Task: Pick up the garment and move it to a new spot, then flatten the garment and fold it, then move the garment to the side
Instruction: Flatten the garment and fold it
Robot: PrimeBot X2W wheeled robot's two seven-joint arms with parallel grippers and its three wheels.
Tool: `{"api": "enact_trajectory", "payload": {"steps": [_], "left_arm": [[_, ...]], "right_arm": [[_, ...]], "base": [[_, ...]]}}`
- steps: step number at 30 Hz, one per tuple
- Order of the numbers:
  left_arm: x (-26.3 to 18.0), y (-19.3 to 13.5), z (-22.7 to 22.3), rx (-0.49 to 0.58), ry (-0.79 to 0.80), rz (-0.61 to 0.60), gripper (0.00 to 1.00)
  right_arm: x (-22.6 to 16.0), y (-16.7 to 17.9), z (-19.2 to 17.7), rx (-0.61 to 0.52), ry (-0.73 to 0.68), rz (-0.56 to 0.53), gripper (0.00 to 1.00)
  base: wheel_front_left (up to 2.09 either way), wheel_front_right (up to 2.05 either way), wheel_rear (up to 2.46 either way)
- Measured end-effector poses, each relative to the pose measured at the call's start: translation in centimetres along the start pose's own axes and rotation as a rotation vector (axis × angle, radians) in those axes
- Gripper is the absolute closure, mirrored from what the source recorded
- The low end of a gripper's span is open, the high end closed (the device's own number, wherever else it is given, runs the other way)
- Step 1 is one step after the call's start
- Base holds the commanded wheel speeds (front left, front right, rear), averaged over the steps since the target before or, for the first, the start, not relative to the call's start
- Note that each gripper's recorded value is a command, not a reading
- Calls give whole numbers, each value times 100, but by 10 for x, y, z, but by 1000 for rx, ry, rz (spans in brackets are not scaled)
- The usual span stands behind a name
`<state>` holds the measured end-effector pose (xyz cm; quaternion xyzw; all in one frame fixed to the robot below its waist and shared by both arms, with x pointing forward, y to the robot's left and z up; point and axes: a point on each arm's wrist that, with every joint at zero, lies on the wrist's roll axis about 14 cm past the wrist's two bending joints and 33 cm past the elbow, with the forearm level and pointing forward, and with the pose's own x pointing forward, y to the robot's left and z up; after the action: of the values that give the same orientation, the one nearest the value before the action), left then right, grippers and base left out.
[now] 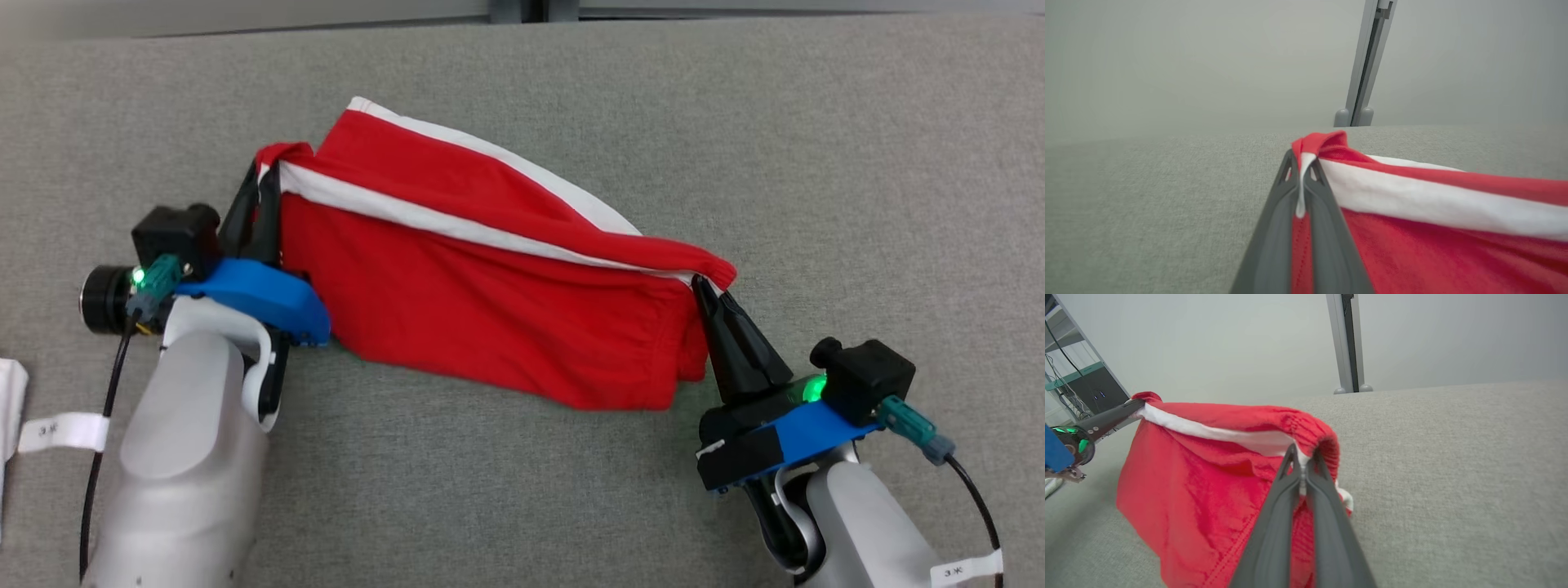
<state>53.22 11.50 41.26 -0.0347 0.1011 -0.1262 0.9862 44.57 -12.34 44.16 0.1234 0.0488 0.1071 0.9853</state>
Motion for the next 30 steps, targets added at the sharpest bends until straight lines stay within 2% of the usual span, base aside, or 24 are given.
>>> {"api": "enact_trajectory", "payload": {"steps": [7, 13, 14, 15, 16, 17, 30], "left_arm": [[39, -15, -4, 58, 38, -69, 100], [60, -18, -12, 82, 80, -83, 100], [62, -19, -12, 84, 81, -85, 93], [64, -20, -11, 83, 79, -87, 53], [65, -22, -10, 83, 76, -90, 0], [66, -23, -9, 82, 75, -92, 0], [39, -11, -24, 48, 134, -33, 0]], "right_arm": [[7, -20, -8, 21, 18, -58, 100], [8, -24, -11, 64, 20, -70, 100], [8, -24, -11, 67, 21, -73, 100], [8, -25, -11, 67, 22, -76, 84], [7, -27, -11, 66, 22, -80, 51], [7, -28, -11, 64, 21, -84, 0], [-6, -55, 9, -45, -23, -163, 0]], "base": [[0, 0, 0], [0, 0, 0], [0, 0, 0], [0, 0, 0], [0, 0, 0], [0, 0, 0], [0, 0, 0]]}}
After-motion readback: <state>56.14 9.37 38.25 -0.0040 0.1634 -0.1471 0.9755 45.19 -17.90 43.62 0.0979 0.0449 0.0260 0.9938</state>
